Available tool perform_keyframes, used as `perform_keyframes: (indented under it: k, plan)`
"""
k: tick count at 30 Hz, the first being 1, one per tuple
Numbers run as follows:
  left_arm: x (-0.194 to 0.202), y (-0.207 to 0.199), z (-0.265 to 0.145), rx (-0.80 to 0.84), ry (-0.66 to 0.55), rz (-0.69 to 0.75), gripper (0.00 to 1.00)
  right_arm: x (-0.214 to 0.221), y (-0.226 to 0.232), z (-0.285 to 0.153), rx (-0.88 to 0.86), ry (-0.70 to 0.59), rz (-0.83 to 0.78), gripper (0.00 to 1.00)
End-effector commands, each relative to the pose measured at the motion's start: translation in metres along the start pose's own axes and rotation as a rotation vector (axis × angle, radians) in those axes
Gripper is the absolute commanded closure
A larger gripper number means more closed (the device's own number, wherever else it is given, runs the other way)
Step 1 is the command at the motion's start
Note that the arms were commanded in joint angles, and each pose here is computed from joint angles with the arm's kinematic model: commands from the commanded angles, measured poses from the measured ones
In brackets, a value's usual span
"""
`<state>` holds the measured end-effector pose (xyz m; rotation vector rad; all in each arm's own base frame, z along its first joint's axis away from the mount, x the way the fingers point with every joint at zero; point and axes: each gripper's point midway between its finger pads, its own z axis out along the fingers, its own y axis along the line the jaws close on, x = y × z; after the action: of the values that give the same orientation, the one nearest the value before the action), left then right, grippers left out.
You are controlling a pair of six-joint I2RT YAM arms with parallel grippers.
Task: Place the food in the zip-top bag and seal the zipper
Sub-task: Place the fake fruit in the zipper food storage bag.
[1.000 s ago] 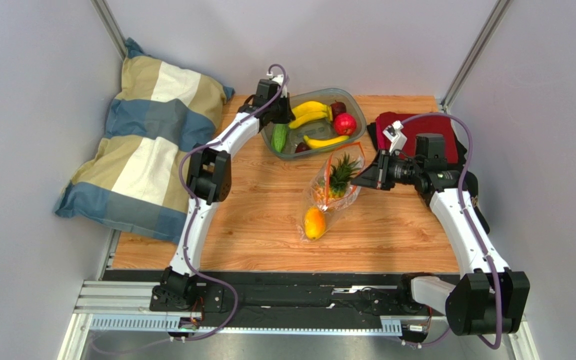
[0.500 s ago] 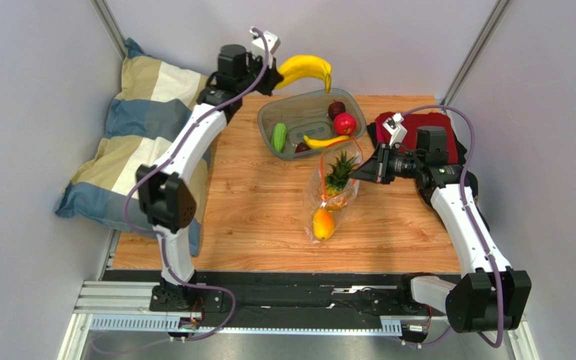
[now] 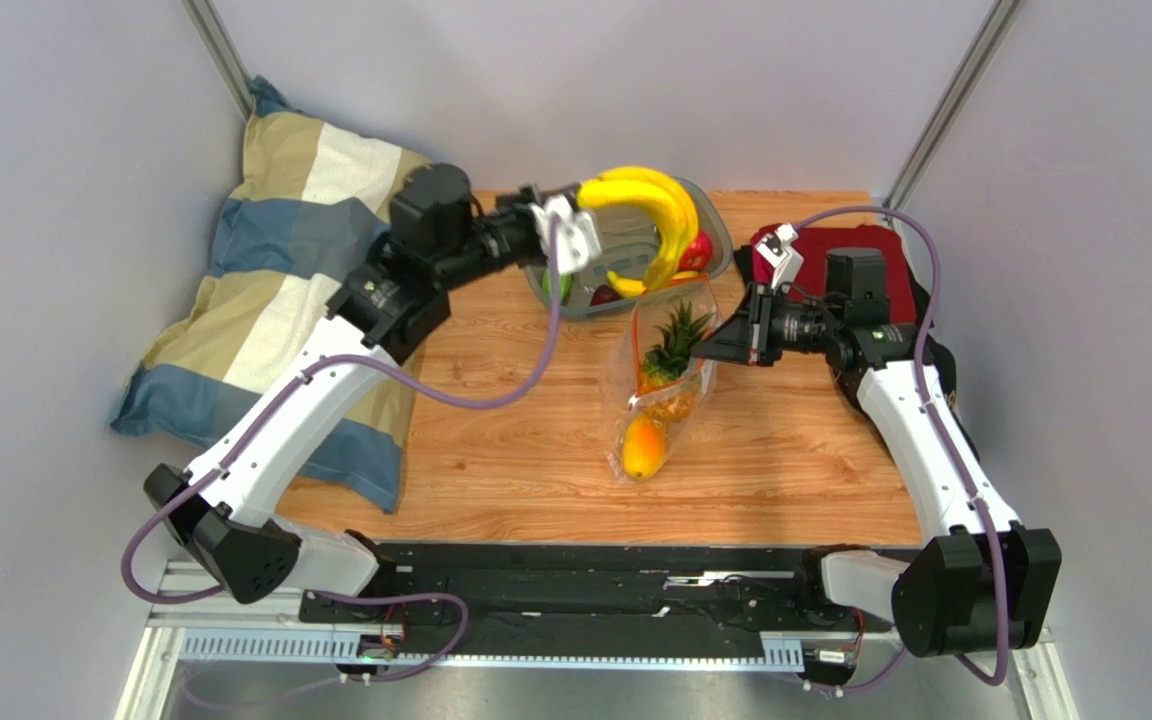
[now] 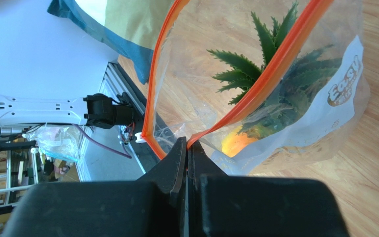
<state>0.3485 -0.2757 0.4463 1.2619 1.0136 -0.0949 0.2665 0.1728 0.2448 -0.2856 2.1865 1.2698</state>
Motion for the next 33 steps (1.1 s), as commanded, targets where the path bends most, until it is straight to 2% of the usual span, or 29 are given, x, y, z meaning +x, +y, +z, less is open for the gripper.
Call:
perform_keyframes:
  k: [1, 4, 8, 13, 18, 22, 33]
  plan:
    - [0.003, -0.034, 0.000, 0.062, 0.067, 0.323, 1.00, -0.016, 0.027, -0.006, -0.070, -0.031, -0.096, 1.00]
    - [0.006, -0.050, 0.000, 0.084, 0.095, 0.408, 1.00, -0.016, 0.030, -0.007, -0.078, -0.030, -0.103, 1.00]
    - [0.006, -0.086, -0.003, 0.173, 0.066, 0.516, 1.00, -0.013, 0.032, -0.008, -0.083, -0.028, -0.111, 1.00]
    - [0.005, -0.110, -0.016, 0.231, 0.003, 0.638, 1.00, -0.011, 0.035, -0.010, -0.101, -0.026, -0.146, 1.00]
    - [-0.011, -0.120, -0.029, 0.256, -0.090, 0.671, 1.00, -0.009, 0.035, -0.009, -0.113, -0.015, -0.174, 1.00]
    - [-0.025, -0.140, -0.039, 0.337, -0.200, 0.680, 1.00, -0.012, 0.038, -0.010, -0.134, -0.016, -0.223, 1.00]
    - [-0.035, -0.187, -0.036, 0.497, -0.370, 0.719, 1.00, 0.004, 0.062, -0.014, -0.379, 0.054, -0.415, 1.00]
